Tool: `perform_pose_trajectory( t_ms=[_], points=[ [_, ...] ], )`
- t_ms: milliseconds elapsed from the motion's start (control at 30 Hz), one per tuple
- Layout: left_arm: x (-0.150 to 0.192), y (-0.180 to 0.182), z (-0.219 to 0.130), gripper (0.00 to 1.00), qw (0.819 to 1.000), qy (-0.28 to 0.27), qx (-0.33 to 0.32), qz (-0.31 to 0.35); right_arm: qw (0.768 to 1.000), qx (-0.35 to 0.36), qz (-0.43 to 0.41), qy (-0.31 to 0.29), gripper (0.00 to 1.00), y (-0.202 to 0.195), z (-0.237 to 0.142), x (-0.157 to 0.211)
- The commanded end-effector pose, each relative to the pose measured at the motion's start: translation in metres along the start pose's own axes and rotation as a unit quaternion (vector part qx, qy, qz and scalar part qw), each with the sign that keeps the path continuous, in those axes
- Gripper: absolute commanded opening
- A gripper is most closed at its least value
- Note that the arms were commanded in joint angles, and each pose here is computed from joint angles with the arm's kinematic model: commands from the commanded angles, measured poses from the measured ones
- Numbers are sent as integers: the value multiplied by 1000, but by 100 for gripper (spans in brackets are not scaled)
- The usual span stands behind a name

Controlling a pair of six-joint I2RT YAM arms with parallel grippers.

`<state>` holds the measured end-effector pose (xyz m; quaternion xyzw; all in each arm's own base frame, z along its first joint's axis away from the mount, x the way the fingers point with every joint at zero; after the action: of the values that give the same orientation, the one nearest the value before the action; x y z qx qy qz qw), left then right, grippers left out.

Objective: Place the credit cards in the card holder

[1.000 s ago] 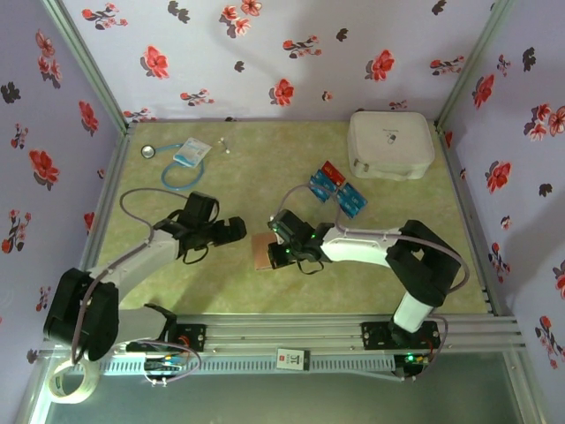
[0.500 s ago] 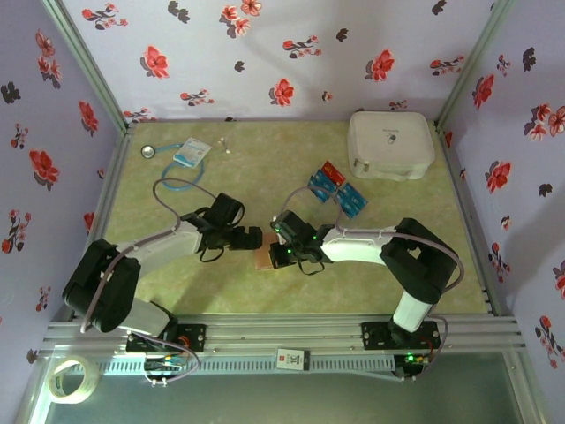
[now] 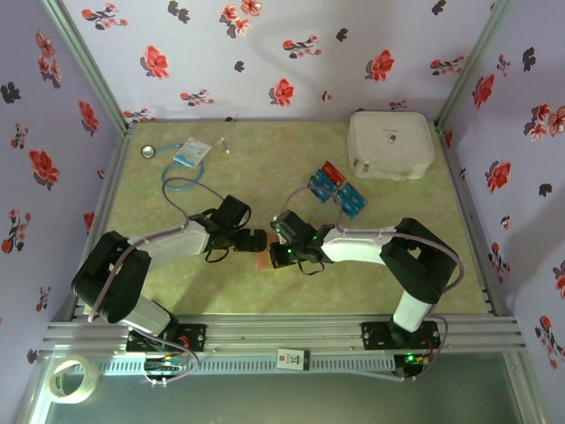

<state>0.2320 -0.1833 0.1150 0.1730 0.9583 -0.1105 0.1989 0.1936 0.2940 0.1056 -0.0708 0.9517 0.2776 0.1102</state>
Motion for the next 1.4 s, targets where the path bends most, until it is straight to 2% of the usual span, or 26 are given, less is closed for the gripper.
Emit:
perform_pose_trajectory(
  t_ms=[0,400,600,700,1100,1367],
  points=[
    [7,4,7,100,999,11,-27,15,1000,6,13,3,2,-5,1,0],
    [22,15,14,100,996,46,-76,7,999,1,8,-37,17,2,-46,-24],
    [25,18,14,100,995,49,-86,8,997,34,28,-60,32,-17,-61,-36],
    [27,19,15,100,995,50,-89,9,997,45,32,-59,36,-24,-61,-39],
    [30,20,16,100,995,50,-90,7,998,41,31,-39,34,-23,-49,-44],
    [30,20,17,100,995,50,-90,7,998,35,34,-30,26,-22,-42,-45]
  ],
)
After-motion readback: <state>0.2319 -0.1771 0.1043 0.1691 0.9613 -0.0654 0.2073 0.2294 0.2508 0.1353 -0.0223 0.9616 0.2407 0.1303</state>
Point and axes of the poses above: each hand's point on the last joint's axis, 136 mm out from that joint toward the fingers, its own z axis out along the fingers, its own y axis along the line the jaws close on, x = y × z, the point moved 9 cm from there along -z, back along the fingers, and after that the axes turned 12 degrees about z, right-handed, at the moved point
